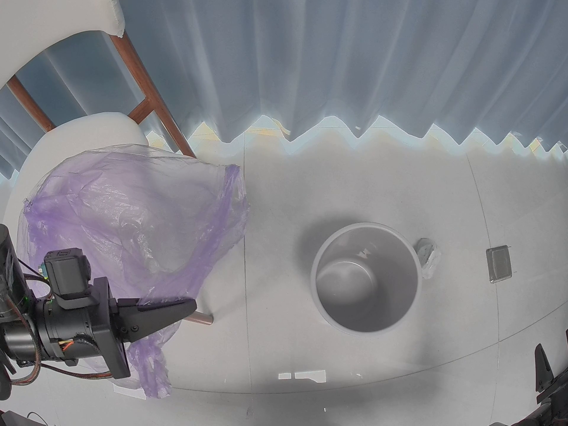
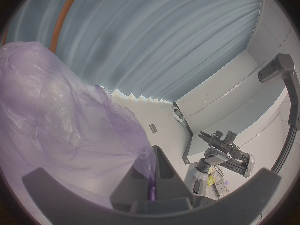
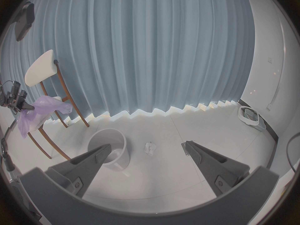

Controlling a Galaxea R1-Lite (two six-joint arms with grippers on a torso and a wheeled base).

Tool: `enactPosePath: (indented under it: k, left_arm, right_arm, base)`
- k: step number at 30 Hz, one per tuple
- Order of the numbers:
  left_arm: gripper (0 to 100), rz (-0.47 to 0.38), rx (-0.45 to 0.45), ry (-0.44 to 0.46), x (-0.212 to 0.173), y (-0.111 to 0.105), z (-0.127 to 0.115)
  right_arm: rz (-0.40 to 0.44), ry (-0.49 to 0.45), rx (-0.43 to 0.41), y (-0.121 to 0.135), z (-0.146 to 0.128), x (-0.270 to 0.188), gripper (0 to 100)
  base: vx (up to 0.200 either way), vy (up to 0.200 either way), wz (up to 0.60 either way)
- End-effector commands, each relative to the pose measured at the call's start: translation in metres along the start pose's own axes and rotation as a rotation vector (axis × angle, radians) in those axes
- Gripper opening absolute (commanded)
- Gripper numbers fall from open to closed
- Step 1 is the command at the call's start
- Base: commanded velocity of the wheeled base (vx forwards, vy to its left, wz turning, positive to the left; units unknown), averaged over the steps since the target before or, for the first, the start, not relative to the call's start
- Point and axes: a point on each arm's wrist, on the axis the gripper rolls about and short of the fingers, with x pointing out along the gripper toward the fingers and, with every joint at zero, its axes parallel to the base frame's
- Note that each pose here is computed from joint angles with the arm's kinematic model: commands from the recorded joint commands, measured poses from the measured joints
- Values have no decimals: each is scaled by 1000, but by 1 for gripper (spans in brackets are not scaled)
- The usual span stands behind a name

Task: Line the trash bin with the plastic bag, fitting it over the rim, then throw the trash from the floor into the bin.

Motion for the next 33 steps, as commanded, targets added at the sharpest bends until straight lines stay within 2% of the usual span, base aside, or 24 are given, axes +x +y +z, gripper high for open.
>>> enactPosePath:
  k: [1, 6, 12, 15, 33]
  left_arm:
    - [0, 0, -14, 25, 10, 6, -1]
    - [0, -5, -9, 18, 10, 5, 1]
    - [0, -24, 28, -58, 10, 3, 12]
    - [0, -35, -13, -83, 10, 1, 15]
    - [0, -64, -8, -89, 11, -1, 18]
  right_arm:
    - [1, -16, 1, 0, -1, -1, 100]
    - [1, -16, 1, 0, -1, -1, 100]
    - [1, -16, 1, 0, -1, -1, 100]
    - [1, -14, 1, 0, -1, -1, 100]
    - [1, -16, 1, 0, -1, -1, 100]
  base:
    - [0, 0, 0]
    - [0, 0, 0]
    - [0, 0, 0]
    - [0, -200, 0]
    - [0, -200, 0]
